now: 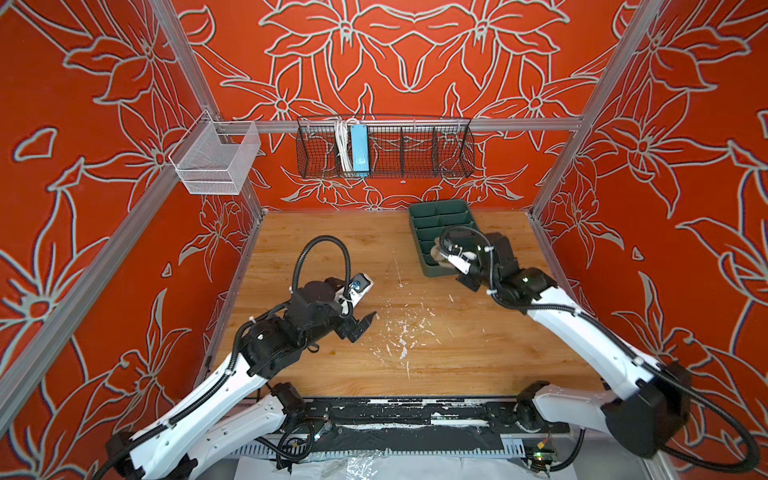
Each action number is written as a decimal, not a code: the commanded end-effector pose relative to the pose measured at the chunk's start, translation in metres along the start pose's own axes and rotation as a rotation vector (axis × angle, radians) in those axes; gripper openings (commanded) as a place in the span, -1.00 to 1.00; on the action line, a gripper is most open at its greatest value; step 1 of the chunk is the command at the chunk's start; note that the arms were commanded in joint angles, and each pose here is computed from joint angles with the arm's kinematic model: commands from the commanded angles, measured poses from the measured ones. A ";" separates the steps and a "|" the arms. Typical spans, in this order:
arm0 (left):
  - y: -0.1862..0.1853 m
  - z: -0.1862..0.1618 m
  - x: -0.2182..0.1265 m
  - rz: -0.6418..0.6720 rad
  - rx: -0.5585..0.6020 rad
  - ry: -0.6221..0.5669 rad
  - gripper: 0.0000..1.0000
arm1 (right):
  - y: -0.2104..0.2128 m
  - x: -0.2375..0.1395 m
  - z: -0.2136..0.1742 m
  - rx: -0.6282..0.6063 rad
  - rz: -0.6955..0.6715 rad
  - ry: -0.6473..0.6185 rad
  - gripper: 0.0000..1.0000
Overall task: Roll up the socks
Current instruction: 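Carry the rolled sock to the green tray while the left arm withdraws, then lower the rolled sock into a tray compartment and open the right gripper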
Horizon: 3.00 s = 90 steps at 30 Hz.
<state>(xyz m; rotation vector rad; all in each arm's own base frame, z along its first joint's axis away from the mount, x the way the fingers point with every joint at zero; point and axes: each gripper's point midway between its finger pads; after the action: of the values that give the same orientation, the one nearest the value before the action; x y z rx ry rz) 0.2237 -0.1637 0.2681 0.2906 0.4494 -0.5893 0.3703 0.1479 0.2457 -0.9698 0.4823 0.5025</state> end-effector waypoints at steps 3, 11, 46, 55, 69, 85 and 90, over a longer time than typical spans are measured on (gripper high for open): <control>0.017 -0.009 -0.001 0.103 -0.037 0.012 0.95 | -0.054 0.066 -0.011 -0.227 -0.114 0.187 -1.00; 0.015 -0.020 0.007 0.102 -0.024 0.047 0.95 | -0.045 0.142 -0.026 -0.399 -0.005 0.293 -1.00; 0.010 -0.032 0.022 0.081 0.004 0.100 0.95 | 0.109 0.142 -0.045 -0.187 0.667 0.335 -1.00; 0.009 -0.033 0.017 0.072 0.003 0.093 0.95 | 0.194 0.081 -0.046 -0.170 1.011 0.421 -1.00; 0.009 -0.044 0.025 0.080 0.003 0.136 0.95 | 0.233 0.134 -0.027 -0.255 0.976 0.445 -1.00; 0.010 -0.049 0.038 0.097 0.005 0.167 0.95 | 0.222 0.180 -0.015 -0.276 0.788 0.397 -1.00; 0.011 -0.050 0.037 0.101 0.002 0.173 0.95 | 0.214 0.165 0.003 -0.247 0.791 0.328 -0.51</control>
<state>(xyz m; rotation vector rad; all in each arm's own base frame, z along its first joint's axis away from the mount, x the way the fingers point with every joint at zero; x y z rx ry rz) 0.2392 -0.1554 0.2063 0.3749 0.6061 -0.4855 0.3829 0.2829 0.0402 -1.1069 1.0789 1.1367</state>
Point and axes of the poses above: each gripper's point midway between its finger pads, its own x axis out along the fingers, its own y axis along the line the jaws close on, z = x × y, and after that the axes turned 7 degrees about -x, right-handed
